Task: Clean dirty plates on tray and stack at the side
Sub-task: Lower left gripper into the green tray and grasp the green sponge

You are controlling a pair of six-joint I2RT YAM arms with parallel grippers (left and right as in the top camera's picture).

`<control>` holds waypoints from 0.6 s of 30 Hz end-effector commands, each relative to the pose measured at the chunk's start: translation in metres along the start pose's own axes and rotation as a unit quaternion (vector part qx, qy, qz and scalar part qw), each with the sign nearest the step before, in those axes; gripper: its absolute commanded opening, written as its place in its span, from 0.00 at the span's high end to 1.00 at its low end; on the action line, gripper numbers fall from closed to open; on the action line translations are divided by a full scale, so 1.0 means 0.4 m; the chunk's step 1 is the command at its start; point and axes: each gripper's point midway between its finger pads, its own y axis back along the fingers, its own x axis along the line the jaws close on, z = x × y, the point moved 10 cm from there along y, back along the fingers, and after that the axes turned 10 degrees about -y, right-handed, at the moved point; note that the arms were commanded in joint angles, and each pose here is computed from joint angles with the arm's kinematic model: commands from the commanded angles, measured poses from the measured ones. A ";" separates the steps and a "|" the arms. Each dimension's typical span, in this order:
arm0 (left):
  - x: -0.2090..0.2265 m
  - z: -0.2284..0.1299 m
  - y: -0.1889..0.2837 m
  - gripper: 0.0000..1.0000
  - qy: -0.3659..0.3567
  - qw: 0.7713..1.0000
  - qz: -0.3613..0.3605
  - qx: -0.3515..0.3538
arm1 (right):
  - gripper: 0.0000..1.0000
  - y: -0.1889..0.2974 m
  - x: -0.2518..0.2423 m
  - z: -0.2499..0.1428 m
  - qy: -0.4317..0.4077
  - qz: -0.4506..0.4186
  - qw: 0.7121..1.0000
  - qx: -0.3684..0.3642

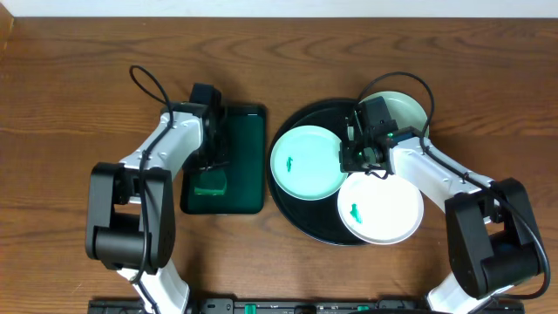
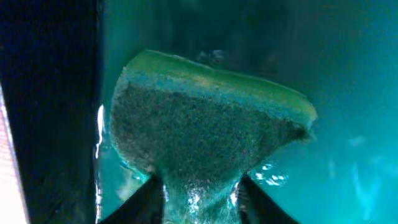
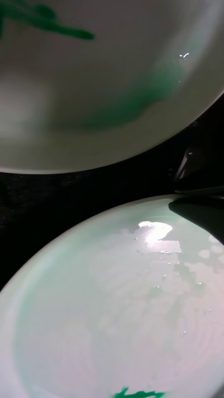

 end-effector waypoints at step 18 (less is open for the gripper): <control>0.013 -0.034 0.216 0.93 0.011 0.992 -0.021 -0.124 | 0.99 -0.017 -0.011 -0.008 -0.005 -0.016 1.000 0.007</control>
